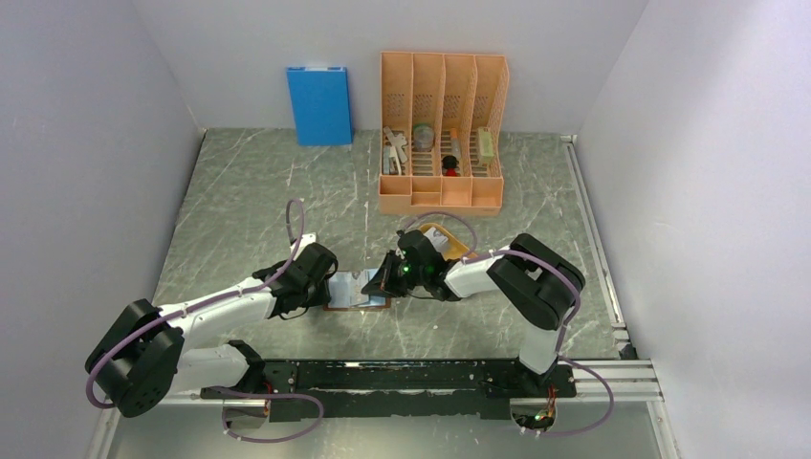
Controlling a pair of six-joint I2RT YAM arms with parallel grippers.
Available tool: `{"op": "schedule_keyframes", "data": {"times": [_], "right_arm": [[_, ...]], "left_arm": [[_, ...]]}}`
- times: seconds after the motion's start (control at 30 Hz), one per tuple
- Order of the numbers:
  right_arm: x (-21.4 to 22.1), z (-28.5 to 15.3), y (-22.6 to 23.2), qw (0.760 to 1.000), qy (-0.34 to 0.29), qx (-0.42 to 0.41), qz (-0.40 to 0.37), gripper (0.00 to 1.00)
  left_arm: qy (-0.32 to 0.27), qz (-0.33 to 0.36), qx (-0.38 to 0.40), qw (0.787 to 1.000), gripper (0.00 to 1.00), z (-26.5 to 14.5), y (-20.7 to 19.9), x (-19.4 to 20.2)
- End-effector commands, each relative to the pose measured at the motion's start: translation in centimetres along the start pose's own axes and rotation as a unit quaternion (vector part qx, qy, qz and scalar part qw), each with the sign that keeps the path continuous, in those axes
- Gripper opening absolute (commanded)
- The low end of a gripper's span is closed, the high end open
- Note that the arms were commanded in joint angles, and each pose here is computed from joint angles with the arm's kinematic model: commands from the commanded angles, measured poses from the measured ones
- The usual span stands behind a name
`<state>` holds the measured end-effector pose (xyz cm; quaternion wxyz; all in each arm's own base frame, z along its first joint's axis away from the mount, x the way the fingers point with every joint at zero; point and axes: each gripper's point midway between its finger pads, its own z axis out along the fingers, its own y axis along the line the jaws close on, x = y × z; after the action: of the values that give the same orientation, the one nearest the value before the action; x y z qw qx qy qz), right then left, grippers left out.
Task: Put the credit cards into the card holder
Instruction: Insert the credit card into the card holder.
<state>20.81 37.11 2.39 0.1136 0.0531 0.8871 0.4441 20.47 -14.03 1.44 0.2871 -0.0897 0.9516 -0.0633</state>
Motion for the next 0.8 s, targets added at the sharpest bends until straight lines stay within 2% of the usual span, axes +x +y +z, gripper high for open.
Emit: {"op": "schedule_keyframes", "data": {"times": [0.0, 0.77], "right_arm": [[0.4, -0.1, -3.0, 0.999, -0.001, 0.053, 0.002, 0.00], [2.6, 1.6, -1.3, 0.999, 0.034, 0.031, 0.000, 0.00]], "left_arm": [[0.031, 0.003, 0.006, 1.000, 0.34, 0.3, 0.3, 1.7], [0.039, -0.002, 0.020, 0.999, 0.33, 0.5, -0.1, 2.3]]}}
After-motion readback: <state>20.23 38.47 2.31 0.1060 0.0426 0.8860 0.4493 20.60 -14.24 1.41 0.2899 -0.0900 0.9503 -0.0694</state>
